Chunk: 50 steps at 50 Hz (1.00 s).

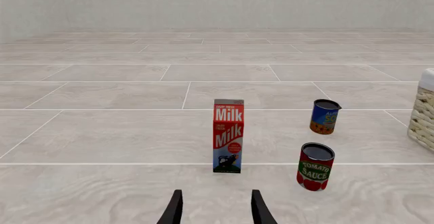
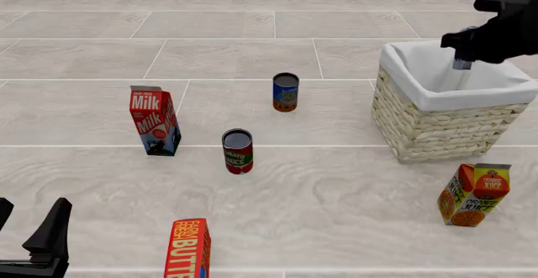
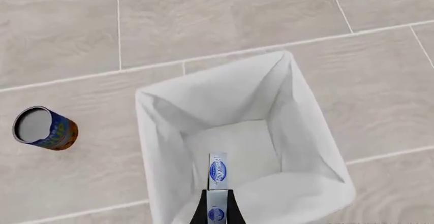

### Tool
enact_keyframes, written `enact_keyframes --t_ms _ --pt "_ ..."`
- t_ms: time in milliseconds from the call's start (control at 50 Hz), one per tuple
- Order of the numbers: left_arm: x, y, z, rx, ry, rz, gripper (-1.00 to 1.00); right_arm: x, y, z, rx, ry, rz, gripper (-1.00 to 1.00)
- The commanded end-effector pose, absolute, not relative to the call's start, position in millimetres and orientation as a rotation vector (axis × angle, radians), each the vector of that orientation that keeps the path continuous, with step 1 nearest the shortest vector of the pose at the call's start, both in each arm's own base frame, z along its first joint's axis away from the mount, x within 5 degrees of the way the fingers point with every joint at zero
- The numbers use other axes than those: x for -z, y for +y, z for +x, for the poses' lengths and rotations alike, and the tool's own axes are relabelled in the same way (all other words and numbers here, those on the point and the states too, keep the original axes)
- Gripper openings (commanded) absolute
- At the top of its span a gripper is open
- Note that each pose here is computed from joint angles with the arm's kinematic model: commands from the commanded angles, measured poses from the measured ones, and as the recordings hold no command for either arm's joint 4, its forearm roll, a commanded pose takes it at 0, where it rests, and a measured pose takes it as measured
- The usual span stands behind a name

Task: Pick the cream cheese and place it in the basket.

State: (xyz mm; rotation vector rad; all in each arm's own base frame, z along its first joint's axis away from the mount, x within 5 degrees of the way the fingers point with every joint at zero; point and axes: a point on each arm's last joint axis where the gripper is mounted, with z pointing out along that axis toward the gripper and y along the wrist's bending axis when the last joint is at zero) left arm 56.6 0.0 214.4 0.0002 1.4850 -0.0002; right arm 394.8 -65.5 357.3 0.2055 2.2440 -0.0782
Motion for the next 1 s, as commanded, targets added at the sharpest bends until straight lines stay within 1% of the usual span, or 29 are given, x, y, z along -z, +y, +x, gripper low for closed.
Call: enact_keyframes --t_ms 20,400,1000 --pt "-214 0 57 0.000 1.485 0.000 1.00 -366 -65 406 0.061 2.261 0.230 -1.00" --pt "-214 0 57 0.000 1.485 0.000 1.00 -343 -61 425 0.063 2.323 0.187 -1.00" --pt "-214 0 57 0.000 1.485 0.000 1.00 -321 -79 445 0.066 2.335 0.254 -1.00"
